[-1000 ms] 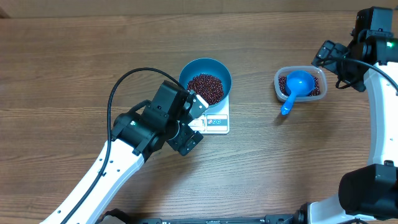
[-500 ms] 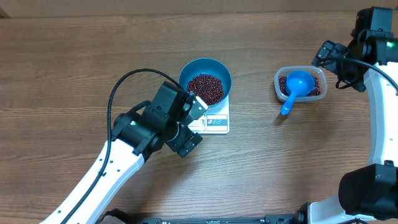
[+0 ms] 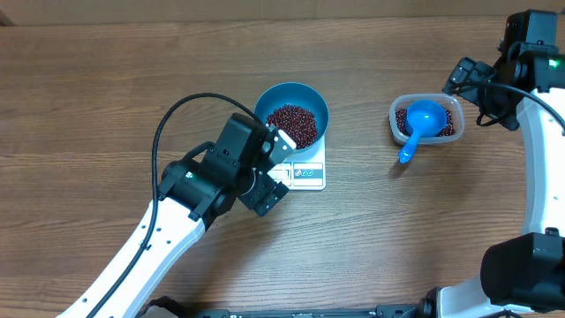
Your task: Scoop item into bowl and weigh 150g on scale
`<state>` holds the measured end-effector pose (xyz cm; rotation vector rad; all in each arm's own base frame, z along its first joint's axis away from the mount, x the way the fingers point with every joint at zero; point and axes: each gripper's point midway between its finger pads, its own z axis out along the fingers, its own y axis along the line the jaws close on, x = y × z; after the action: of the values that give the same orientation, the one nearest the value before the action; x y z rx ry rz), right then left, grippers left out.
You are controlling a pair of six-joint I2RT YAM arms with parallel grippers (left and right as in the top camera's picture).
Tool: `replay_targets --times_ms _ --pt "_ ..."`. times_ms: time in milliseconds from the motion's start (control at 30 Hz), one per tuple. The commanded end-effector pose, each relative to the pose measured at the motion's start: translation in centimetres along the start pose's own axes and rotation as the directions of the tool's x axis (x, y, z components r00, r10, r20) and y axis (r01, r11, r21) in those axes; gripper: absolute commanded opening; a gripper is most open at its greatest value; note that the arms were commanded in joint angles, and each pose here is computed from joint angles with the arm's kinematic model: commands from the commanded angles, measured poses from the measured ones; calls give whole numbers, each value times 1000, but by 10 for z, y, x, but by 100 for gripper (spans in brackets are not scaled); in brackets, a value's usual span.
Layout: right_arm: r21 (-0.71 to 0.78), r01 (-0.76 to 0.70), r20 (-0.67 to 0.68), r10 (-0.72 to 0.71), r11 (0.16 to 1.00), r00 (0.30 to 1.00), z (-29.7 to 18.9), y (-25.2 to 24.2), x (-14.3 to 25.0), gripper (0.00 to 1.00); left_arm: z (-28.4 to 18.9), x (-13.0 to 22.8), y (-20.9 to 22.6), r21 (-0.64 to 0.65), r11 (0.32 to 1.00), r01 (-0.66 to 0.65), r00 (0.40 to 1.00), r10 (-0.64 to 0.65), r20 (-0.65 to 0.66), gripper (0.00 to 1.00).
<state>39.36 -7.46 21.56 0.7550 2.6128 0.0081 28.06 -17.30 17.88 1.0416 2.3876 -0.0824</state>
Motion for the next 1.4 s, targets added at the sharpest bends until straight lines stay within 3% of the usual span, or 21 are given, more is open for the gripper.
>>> replay_targets --times_ms 0,433,767,1133,1367 --pt "-3 -9 51 9 1000 999 -15 -2 -10 100 2 -2 10 -50 999 -13 1000 14 17 100" --pt "-3 -9 51 9 1000 999 -15 -2 -10 100 -20 -34 6 -25 1000 -12 982 16 188 100" --pt "-3 -9 51 9 1000 999 -15 -2 -10 100 -49 -38 -12 58 998 -35 961 18 274 100" --pt "-3 -9 51 9 1000 999 -15 -2 -10 100 -94 -33 -13 27 999 -40 929 27 370 99" --pt "-3 -9 51 9 1000 999 -15 -2 -10 100 -125 -32 -12 -70 984 -165 877 178 447 99"
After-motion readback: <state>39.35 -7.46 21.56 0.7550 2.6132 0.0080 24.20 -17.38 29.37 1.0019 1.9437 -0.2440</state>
